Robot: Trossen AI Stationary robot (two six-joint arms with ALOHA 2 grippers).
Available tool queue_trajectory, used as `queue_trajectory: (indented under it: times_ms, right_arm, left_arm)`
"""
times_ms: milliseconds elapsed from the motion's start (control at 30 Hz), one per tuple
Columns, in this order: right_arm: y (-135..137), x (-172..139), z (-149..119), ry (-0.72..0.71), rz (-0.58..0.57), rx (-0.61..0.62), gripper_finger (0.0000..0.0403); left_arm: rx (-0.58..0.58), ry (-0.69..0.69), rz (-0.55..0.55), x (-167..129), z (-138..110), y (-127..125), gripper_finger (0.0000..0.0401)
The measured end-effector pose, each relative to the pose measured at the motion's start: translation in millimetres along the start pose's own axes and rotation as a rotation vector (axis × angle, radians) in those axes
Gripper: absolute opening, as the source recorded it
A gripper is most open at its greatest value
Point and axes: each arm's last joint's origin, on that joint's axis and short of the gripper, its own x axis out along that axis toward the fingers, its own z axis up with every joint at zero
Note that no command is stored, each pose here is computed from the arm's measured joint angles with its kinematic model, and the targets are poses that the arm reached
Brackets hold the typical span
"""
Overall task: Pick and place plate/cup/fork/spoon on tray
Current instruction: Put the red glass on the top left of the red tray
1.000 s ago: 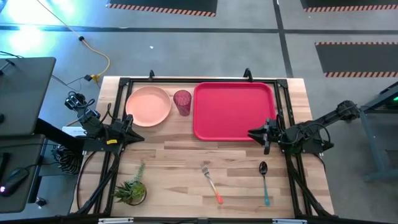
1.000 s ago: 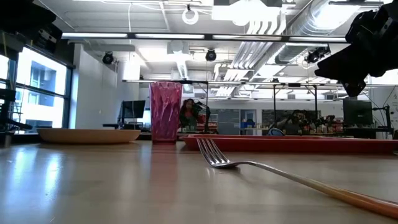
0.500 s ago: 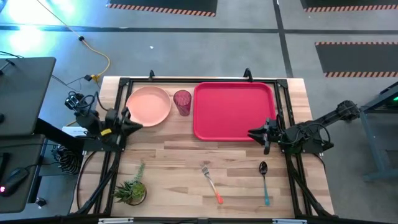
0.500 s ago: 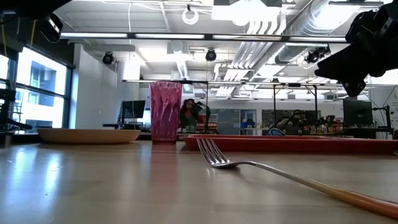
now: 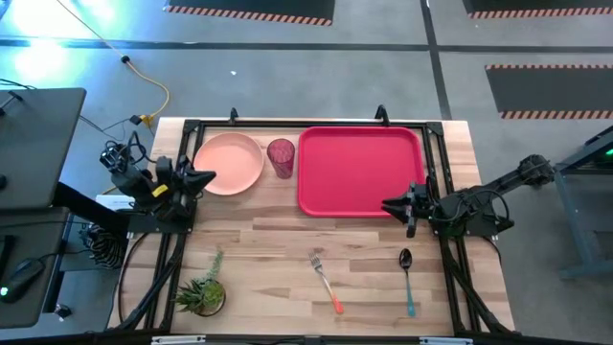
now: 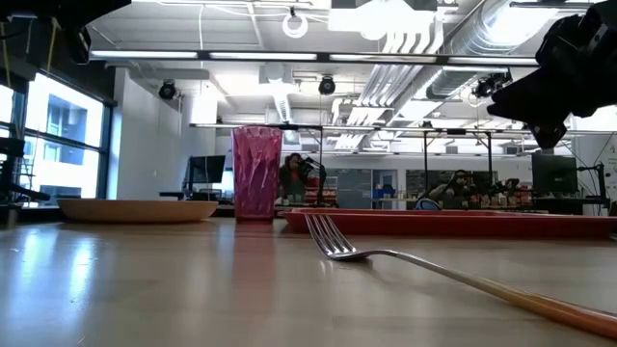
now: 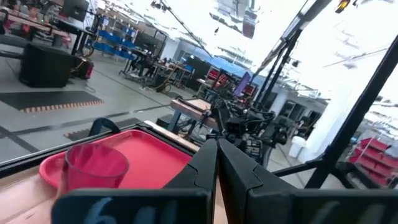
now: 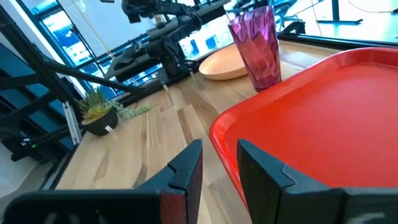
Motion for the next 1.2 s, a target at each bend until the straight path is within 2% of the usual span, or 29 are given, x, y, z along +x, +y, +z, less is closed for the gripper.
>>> queue_trajectory:
  times_ms: [300, 433, 533, 667, 800, 1000, 1200]
  right_arm:
    - [0, 0, 0, -0.008, -0.007, 0.002, 0.0091]
    - [0, 0, 0, -0.007, -0.006, 0.002, 0.0091]
    - [0, 0, 1, -0.008, -0.007, 0.023, 0.0091]
    - [-1, 0, 1, -0.025, -0.033, 0.116, 0.0091]
    - [-2, 0, 2, -0.057, -0.077, 0.19, 0.0091]
    - [-2, 0, 6, -0.127, -0.109, 0.315, 0.0091]
    - [0, -1, 15, -0.222, -0.099, 0.405, 0.0091]
  left_arm:
    - [0.04, 0.0, 0.009, 0, 0, 0, 0.0006]
    - [0.044, 0.003, 0.016, 0, -1, 1, 0.0023]
    - [0.046, -0.005, 0.068, 0, 0, 2, 0.0047]
    - [0.013, -0.032, 0.189, -1, 1, 5, 0.008]
    - [-0.019, -0.062, 0.248, 0, 4, 6, 0.0091]
    - [0.006, -0.153, 0.256, 2, 27, -2, 0.0092]
    - [0.126, -0.127, 0.382, 8, 62, -16, 0.0093]
